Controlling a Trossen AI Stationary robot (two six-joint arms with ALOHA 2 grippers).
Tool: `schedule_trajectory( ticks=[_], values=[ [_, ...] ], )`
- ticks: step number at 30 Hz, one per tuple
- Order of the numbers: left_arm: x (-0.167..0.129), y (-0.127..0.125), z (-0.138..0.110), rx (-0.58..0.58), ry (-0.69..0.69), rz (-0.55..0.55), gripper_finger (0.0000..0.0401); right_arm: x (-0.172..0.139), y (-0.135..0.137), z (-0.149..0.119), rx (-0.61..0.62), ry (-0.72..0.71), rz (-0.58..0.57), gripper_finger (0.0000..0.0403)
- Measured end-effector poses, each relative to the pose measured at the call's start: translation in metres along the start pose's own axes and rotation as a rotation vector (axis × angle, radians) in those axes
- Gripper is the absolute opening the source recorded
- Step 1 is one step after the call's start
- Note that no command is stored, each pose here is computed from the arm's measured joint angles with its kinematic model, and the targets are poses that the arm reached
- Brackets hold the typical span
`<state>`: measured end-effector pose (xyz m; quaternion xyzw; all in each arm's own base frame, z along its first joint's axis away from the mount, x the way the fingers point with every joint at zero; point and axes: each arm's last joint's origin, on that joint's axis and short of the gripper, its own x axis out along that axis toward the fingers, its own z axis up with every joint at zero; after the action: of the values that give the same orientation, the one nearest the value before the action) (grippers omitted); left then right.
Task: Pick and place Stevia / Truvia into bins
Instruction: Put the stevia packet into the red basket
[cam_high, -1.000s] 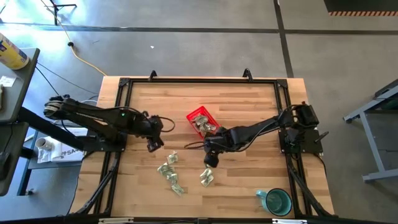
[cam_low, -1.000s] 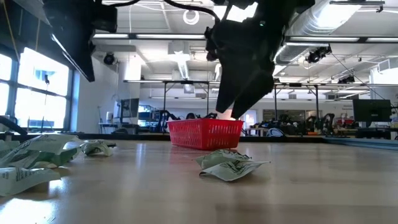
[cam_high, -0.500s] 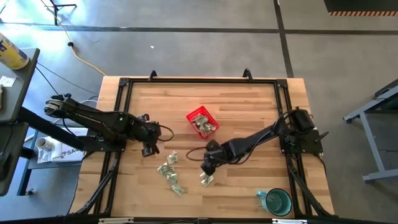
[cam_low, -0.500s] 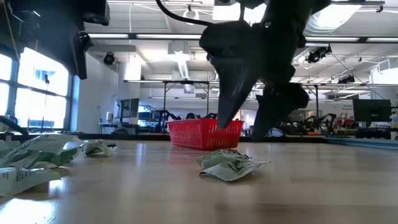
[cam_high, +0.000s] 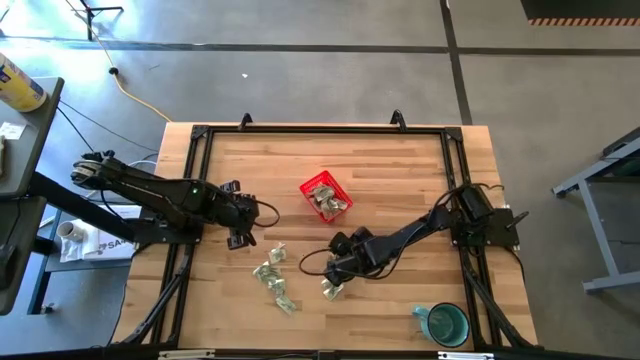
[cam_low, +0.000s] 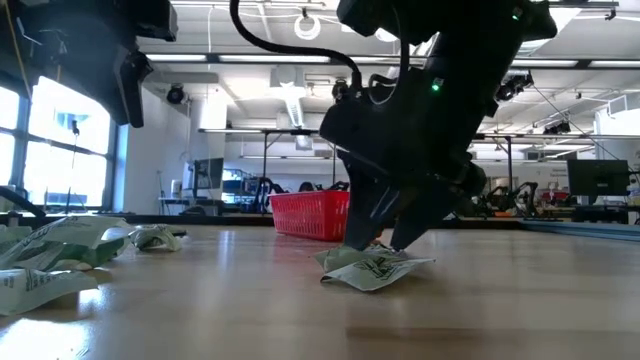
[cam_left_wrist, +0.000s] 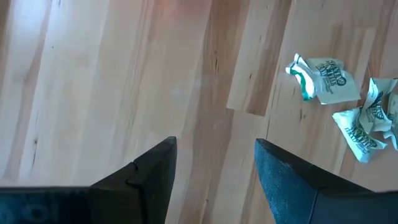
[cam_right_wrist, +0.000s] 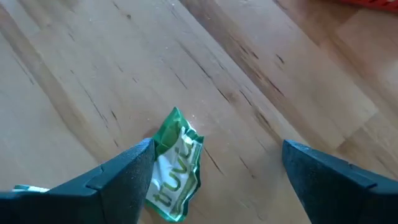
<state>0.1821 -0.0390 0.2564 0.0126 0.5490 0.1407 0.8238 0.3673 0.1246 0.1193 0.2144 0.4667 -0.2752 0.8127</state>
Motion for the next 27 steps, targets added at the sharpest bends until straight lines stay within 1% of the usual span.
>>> schedule_trajectory(
  ticks=[3,7,9,12,14,16,17,19,21,22,24,25,27],
  values=[
    [0.000,0.000,0.000,0.000,0.000,0.000,0.0250,0.003,-0.003,-0.002,-0.015,0.008,-0.037,0.0317],
    [0.000,0.000,0.000,0.000,0.000,0.000,0.0250,0.003,-0.009,-0.004,-0.039,0.040,-0.090,0.0254],
    [0.000,0.000,0.000,0.000,0.000,0.000,0.0250,0.004,-0.014,-0.004,-0.033,0.083,-0.119,0.0212],
    [0.000,0.000,0.000,0.000,-0.004,0.010,0.0250,0.005,-0.022,0.001,0.062,0.137,-0.144,0.0139],
    [0.000,0.001,0.000,0.000,-0.008,0.018,0.0250,0.002,-0.027,0.008,0.124,0.160,-0.139,0.0083],
    [0.000,0.001,0.000,0.000,-0.009,0.020,0.0250,-0.007,-0.031,0.017,0.178,0.127,-0.136,0.0029],
    [0.000,0.001,0.000,0.000,-0.008,0.021,0.0250,-0.012,-0.035,0.020,0.194,0.096,-0.150,0.0016],
    [0.000,0.001,0.000,0.003,-0.002,0.024,0.0250,-0.030,-0.043,0.034,0.240,-0.011,-0.190,0.0020],
    [0.000,0.001,-0.002,0.007,0.009,0.029,0.0250,-0.058,-0.049,0.059,0.308,-0.141,-0.178,0.0033],
    [0.001,0.002,-0.002,0.008,0.012,0.034,0.0250,-0.067,-0.054,0.069,0.318,-0.181,-0.185,0.0034],
    [0.006,0.002,-0.006,0.015,0.023,0.053,0.0250,-0.073,-0.068,0.086,0.314,-0.209,-0.209,0.0028],
    [0.010,0.002,-0.009,0.021,0.038,0.062,0.0250,-0.071,-0.073,0.095,0.315,-0.215,-0.202,0.0021],
    [0.019,0.001,-0.017,0.028,0.064,0.071,0.0250,-0.066,-0.080,0.117,0.316,-0.213,-0.108,0.0009]
  ],
)
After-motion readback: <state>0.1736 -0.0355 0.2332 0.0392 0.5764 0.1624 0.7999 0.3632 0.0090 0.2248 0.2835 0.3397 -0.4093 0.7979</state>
